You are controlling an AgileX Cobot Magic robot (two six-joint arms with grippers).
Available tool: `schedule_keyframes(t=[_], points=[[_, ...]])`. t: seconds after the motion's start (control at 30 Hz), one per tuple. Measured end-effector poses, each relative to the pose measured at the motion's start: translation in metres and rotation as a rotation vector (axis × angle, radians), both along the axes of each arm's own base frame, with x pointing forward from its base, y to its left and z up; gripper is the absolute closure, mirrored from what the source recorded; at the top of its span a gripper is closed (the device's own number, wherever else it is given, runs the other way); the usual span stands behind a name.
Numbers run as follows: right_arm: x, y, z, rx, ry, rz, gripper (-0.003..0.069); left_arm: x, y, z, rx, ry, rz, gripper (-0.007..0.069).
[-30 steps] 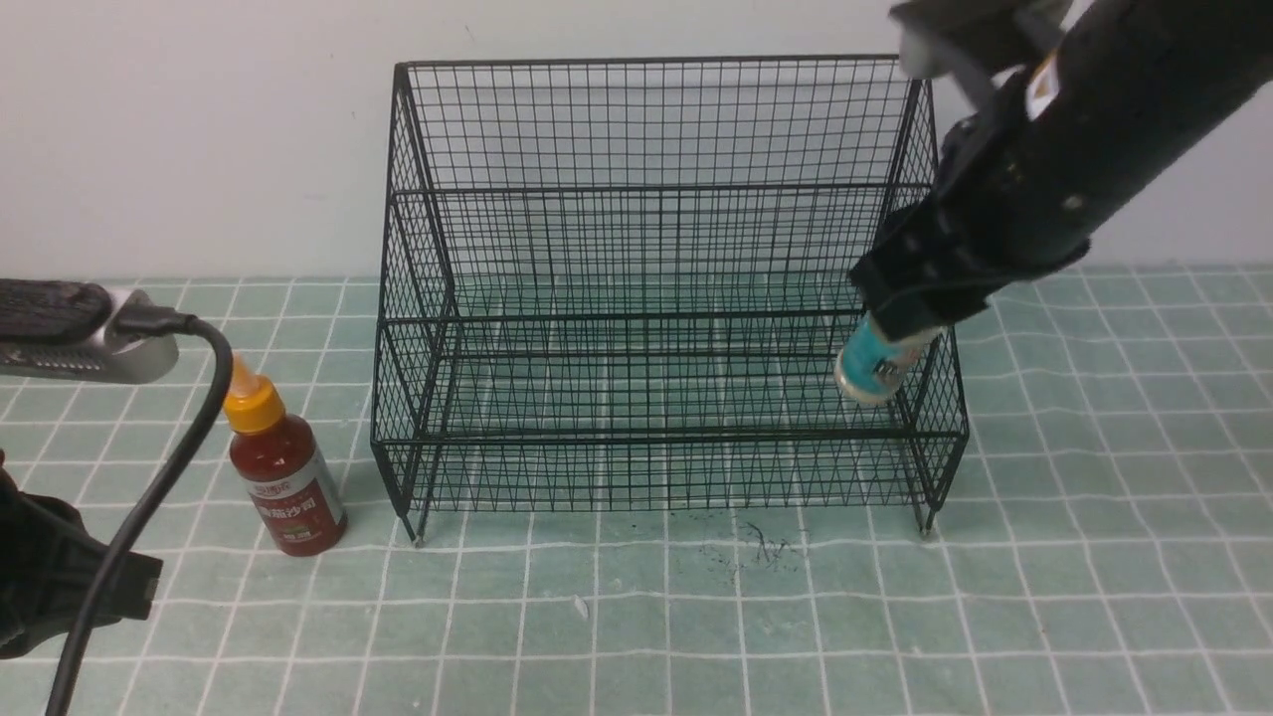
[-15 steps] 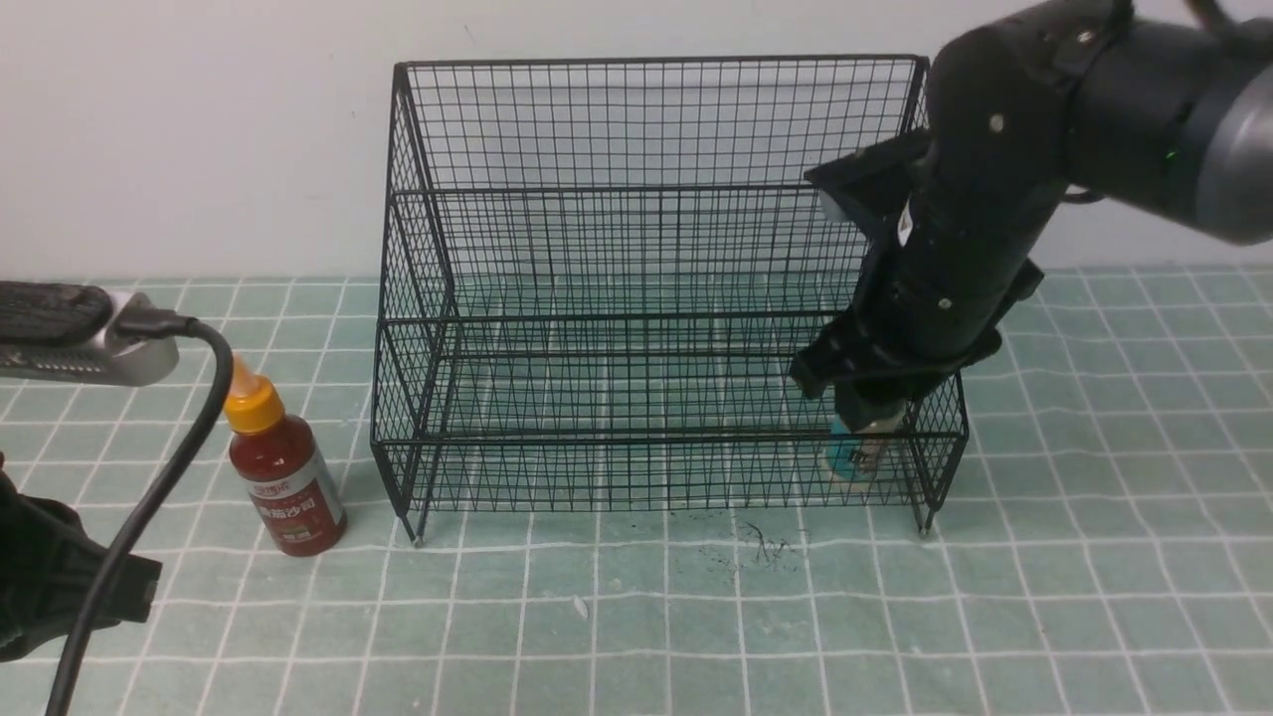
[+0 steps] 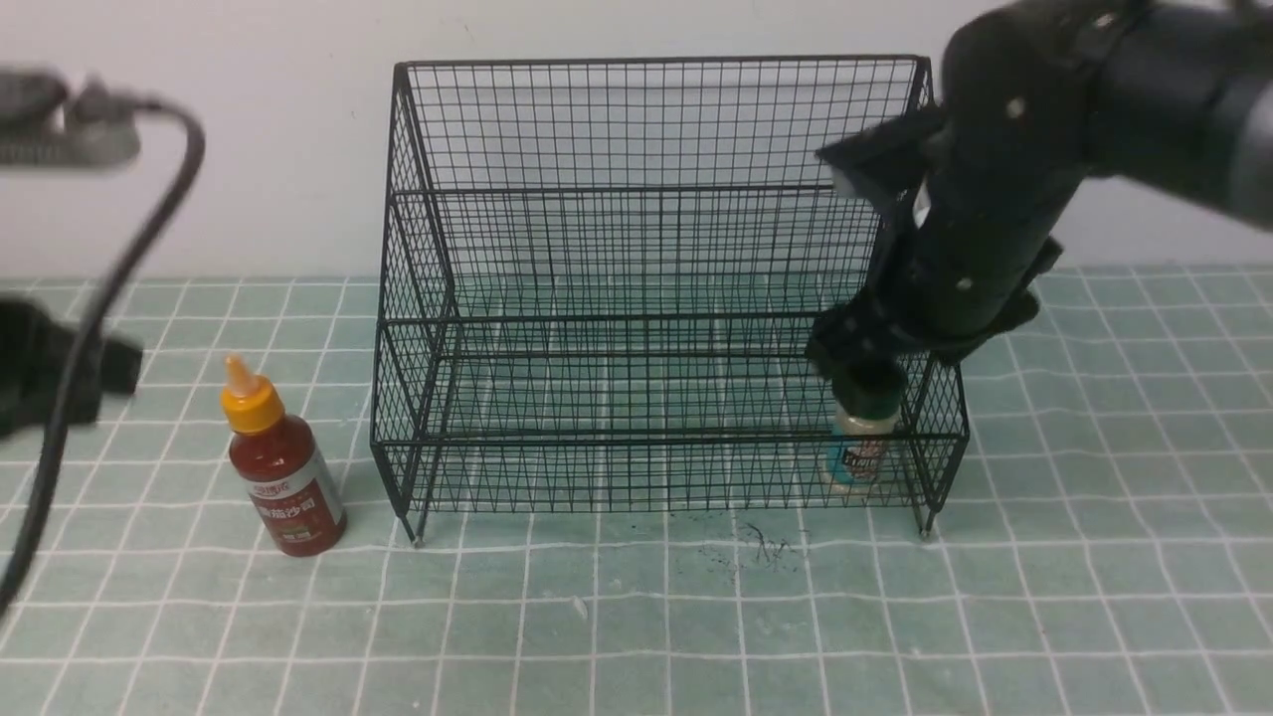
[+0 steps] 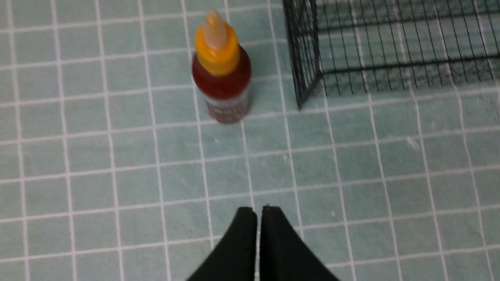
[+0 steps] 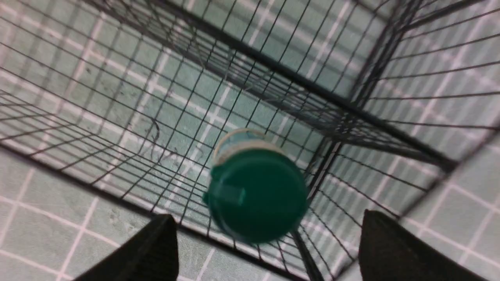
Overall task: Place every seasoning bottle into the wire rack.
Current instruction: Use the right arm to put the condiment bottle back on the shelf, then use the left arm to grab the condiment bottle closest to it, then use the left arm to put the condiment bottle back on the shelf
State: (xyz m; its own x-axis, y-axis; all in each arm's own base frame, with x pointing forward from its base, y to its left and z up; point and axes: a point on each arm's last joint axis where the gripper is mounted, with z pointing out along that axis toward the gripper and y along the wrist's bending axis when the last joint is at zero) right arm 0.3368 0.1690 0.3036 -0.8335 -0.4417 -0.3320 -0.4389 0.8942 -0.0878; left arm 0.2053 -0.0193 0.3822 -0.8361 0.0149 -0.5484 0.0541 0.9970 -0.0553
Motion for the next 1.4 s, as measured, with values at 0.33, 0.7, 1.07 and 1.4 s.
schedule_keyframes(t=[0.33,0.7,1.07,1.4], points=[[-0.091,-0.047,0.132,0.191,-0.330,-0.001,0.0265,0.098,-0.004,-0.009,0.061,0.136,-0.012,0.0589],[-0.185,-0.092,0.196,0.381,-0.535,-0.008,0.0330,0.149,-0.009,-0.072,0.067,0.309,-0.014,0.0085],[-0.209,-0.104,0.207,0.415,-0.593,-0.007,0.0330,0.177,-0.011,-0.136,0.076,0.470,-0.010,0.0186],[-0.209,-0.104,0.207,0.415,-0.592,-0.005,0.0330,0.166,-0.006,-0.063,0.104,0.265,0.024,0.0344]])
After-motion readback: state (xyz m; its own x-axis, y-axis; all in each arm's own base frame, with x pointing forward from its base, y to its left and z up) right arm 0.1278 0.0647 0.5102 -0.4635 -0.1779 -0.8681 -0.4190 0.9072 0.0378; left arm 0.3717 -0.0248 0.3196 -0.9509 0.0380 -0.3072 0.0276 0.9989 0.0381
